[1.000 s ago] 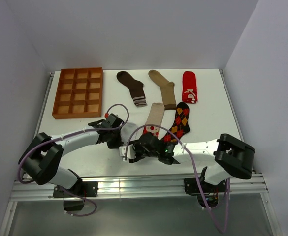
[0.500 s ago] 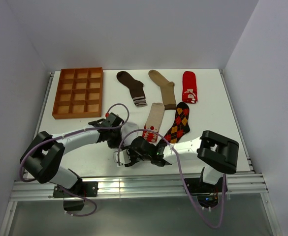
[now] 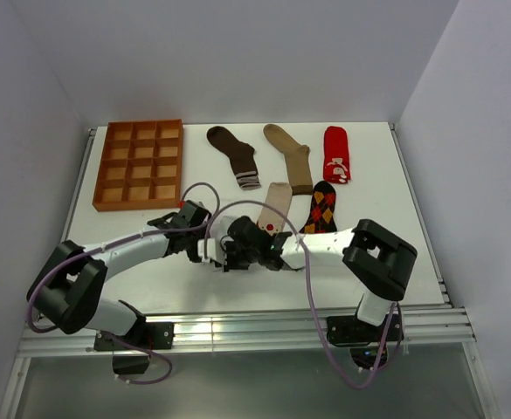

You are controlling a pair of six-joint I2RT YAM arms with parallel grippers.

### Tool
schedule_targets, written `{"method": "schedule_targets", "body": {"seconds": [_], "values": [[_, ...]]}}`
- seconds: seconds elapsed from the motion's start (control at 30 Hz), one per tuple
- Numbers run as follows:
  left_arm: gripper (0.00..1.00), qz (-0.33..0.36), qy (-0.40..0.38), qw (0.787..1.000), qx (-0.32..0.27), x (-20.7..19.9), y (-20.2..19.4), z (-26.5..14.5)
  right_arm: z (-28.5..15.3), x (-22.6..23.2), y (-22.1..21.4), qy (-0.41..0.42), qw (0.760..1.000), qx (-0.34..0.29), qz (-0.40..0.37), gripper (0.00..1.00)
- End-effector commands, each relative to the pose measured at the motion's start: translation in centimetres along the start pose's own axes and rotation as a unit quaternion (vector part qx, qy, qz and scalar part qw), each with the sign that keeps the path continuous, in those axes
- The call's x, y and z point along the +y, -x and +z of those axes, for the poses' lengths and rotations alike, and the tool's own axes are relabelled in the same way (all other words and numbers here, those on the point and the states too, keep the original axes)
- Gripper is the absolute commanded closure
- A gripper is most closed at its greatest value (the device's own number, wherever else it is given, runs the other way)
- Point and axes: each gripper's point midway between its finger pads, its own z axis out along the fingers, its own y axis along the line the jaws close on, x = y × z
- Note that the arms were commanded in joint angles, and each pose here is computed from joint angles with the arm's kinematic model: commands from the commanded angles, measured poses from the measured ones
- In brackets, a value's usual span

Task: Roll the socks
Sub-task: Roll the sock at the center of the board.

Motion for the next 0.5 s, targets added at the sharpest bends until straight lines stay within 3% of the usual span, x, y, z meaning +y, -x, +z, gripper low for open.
{"method": "schedule_targets", "body": {"seconds": [0.0, 0.13, 0.47], "values": [[0.90, -0.023, -0.020, 1.000, -0.002, -0.5, -0.2, -1.0, -0.9, -1.0, -1.4, 0.061, 0.992, 0.011, 0.106, 0.88], [0.88, -0.046, -0.033, 0.998, -0.017, -1.1, 0.2, -1.7, -1.8, -1.8, -1.7, 0.123, 0.977, 0.012, 0.175, 0.88], [0.85, -0.073, -0.032, 0.996, -0.046, -0.6, 0.7, -2.0, -1.3, -1.9, -4.7, 0.263, 0.906, 0.054, 0.326, 0.88]]}}
